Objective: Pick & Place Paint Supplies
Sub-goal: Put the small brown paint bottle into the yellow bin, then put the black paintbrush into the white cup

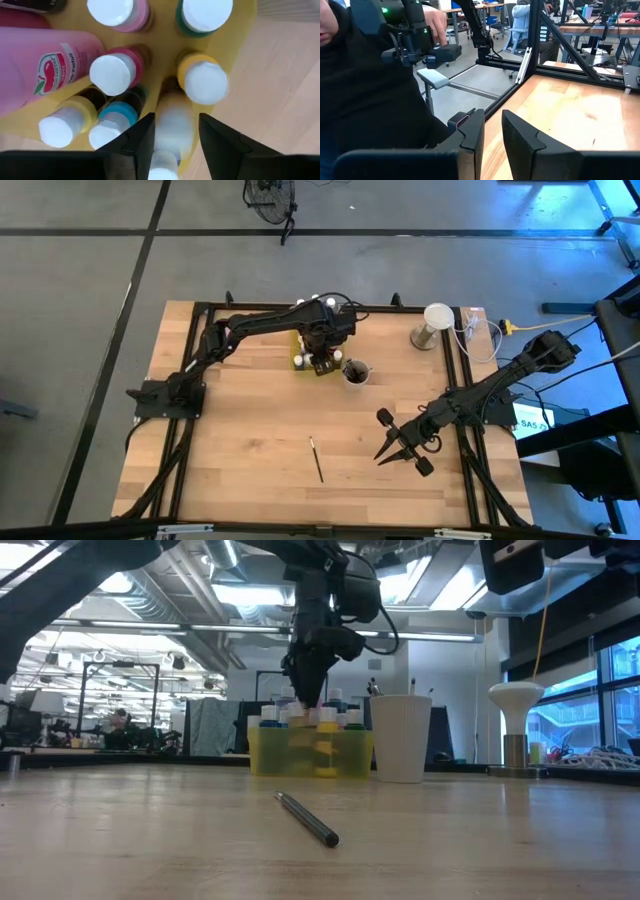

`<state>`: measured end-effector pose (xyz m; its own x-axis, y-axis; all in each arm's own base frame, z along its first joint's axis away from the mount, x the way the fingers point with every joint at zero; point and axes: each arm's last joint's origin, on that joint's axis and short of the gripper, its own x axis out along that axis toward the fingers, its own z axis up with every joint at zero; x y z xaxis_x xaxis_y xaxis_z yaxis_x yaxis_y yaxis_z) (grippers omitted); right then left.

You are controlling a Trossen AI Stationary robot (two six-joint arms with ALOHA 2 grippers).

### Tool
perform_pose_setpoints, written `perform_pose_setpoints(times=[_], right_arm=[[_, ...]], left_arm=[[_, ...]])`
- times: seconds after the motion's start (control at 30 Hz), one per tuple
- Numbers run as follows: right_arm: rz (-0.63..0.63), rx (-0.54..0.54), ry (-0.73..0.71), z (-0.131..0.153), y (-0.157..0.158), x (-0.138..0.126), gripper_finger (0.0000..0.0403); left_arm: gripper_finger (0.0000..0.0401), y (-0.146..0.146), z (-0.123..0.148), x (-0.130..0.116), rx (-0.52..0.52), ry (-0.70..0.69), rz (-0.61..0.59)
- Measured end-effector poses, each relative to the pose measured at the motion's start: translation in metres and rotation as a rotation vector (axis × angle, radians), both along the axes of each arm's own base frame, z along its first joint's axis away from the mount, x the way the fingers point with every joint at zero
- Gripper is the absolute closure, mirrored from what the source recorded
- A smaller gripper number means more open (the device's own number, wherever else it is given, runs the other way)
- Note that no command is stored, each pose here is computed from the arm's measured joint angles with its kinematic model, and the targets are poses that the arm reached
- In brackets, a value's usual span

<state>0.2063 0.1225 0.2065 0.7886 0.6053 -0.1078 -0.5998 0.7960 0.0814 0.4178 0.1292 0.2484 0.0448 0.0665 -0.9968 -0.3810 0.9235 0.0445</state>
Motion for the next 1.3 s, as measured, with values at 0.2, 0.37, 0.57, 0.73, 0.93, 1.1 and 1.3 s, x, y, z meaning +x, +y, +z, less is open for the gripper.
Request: perform_pose_setpoints(times=[0.2,0.37,0.57,0.73,0.93,1.1,1.3], right_arm=[[-0.003,0.012,0.022,-0.001,0.0,0.0,0.0332],[-0.003,0.012,0.024,-0.001,0.0,0.0,0.0332],[-0.005,0.018,0.013,0.0,0.0,0.0,0.0332],[-0.007,0.039,0.014,0.001,0.0,0.0,0.0331],[0.0,0.043,-0.064,0.009,0.0,0.001,0.0331],[0.056,-0.018,-0.138,0.029,0.007,0.009,0.0331],[0.045,-0.12,-0.014,0.062,0.011,0.027,0.0331]], left_arm=[[0.0251,0.0,0.0,0.0,0.0,-0.001,-0.001],[0.025,0.0,0.005,-0.001,0.005,-0.004,-0.001],[0.0249,-0.003,0.033,-0.004,0.012,-0.031,0.001],[0.0249,-0.015,0.073,-0.012,0.026,-0.11,0.023],[0.0249,-0.047,0.117,-0.037,0.071,-0.191,-0.032],[0.0249,-0.084,0.152,-0.06,0.151,-0.277,-0.102],[0.0249,-0.131,0.189,-0.093,0.209,-0.387,-0.263]])
